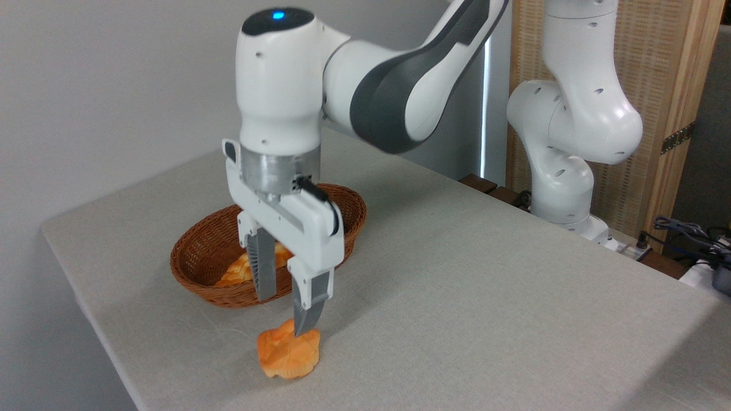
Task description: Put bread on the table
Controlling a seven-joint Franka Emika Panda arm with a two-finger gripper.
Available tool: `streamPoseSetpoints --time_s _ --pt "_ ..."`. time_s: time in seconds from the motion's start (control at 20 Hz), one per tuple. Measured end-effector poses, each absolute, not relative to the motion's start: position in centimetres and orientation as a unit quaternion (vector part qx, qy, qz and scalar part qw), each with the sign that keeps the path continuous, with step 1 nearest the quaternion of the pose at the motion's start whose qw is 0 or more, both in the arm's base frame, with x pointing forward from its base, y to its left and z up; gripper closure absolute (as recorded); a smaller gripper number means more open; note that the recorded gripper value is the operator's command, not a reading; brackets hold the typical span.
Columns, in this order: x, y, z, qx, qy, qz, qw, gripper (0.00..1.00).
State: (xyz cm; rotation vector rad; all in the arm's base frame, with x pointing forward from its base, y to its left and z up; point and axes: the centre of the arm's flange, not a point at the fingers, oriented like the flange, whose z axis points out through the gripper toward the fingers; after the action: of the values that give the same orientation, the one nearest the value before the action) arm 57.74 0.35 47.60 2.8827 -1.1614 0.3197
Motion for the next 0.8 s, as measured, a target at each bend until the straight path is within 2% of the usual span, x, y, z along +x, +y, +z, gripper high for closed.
streamPoseSetpoints --time_s 0.2,0.35,0.6,0.7,0.8 --pt "56.4 1.2 49.9 0.926 -0.369 0.079 0.023 0.00" --pt "55.6 0.9 52.8 0.931 -0.361 0.051 0.036 0.00" --pt "54.8 -1.1 59.4 0.946 -0.322 0.028 0.020 0.00" --pt "54.6 -2.3 60.5 0.943 -0.332 0.027 0.019 0.00" --pt "54.8 -3.8 60.1 0.938 -0.345 0.022 0.018 0.00"
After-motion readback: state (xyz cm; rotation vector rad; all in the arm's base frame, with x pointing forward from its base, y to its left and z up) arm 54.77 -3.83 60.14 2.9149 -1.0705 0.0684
